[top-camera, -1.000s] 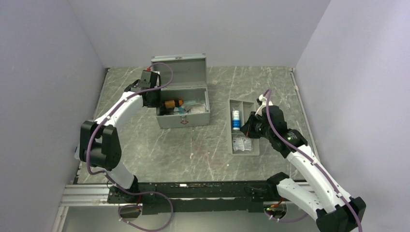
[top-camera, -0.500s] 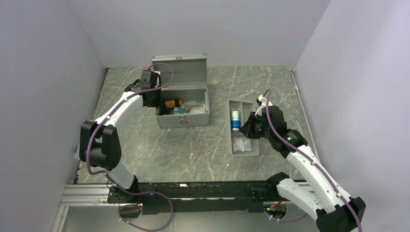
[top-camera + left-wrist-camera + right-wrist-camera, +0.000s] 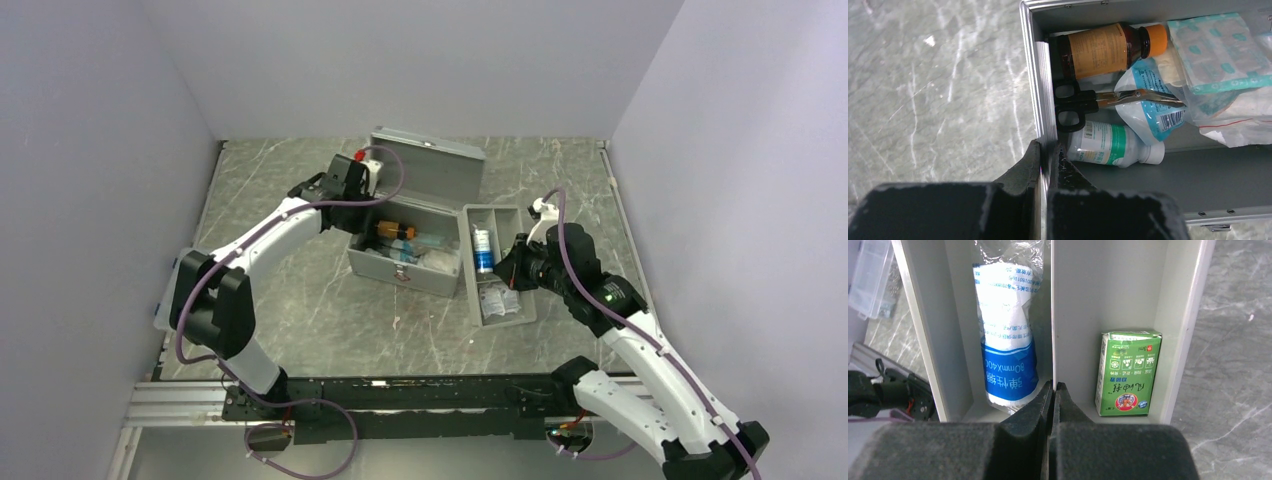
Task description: Organize the medicine kit
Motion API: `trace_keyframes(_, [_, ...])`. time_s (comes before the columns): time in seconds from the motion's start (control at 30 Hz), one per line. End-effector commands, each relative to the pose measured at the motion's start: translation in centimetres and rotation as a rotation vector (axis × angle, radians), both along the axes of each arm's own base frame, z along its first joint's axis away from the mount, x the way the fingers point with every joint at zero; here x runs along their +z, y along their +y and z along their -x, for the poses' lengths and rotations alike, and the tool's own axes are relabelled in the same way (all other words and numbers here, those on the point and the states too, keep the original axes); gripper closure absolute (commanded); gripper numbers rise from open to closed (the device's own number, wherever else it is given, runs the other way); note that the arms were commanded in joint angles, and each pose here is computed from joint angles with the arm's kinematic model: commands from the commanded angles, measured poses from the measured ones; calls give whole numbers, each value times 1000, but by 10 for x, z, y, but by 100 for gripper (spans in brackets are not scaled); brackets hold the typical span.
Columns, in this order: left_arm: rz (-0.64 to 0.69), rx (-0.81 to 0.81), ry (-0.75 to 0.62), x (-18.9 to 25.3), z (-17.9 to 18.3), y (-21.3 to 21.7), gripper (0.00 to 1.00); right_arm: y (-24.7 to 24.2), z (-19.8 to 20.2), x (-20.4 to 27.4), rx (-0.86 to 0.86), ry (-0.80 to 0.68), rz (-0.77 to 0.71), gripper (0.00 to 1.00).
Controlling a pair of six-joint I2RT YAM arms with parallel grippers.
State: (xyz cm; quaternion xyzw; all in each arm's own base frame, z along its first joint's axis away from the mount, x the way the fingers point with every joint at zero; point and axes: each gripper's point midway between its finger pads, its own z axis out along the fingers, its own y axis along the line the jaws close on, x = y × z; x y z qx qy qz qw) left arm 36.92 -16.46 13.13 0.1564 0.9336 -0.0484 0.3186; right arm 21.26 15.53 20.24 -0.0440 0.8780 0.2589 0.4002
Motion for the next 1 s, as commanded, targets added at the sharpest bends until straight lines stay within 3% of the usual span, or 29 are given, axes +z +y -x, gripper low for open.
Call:
trace_keyframes(0.0, [-13,-207,-118,38,8,-21,100,10,9,36,80,-114,-14,100])
trace_keyframes(0.33, [21,-414,-104,39,31,-57,100,30,58,50,303,-145,34,100])
trace_keyframes(0.67, [7,-514,-25,10,50,-88,100,35,72,58,400,-168,106,100])
trace_keyframes(0.87, [0,-488,-19,5,48,-91,100,35,71,55,421,-160,166,100])
trace_keyframes(0.97, [-2,-475,-14,5,48,-90,85,35,70,57,422,-163,182,100])
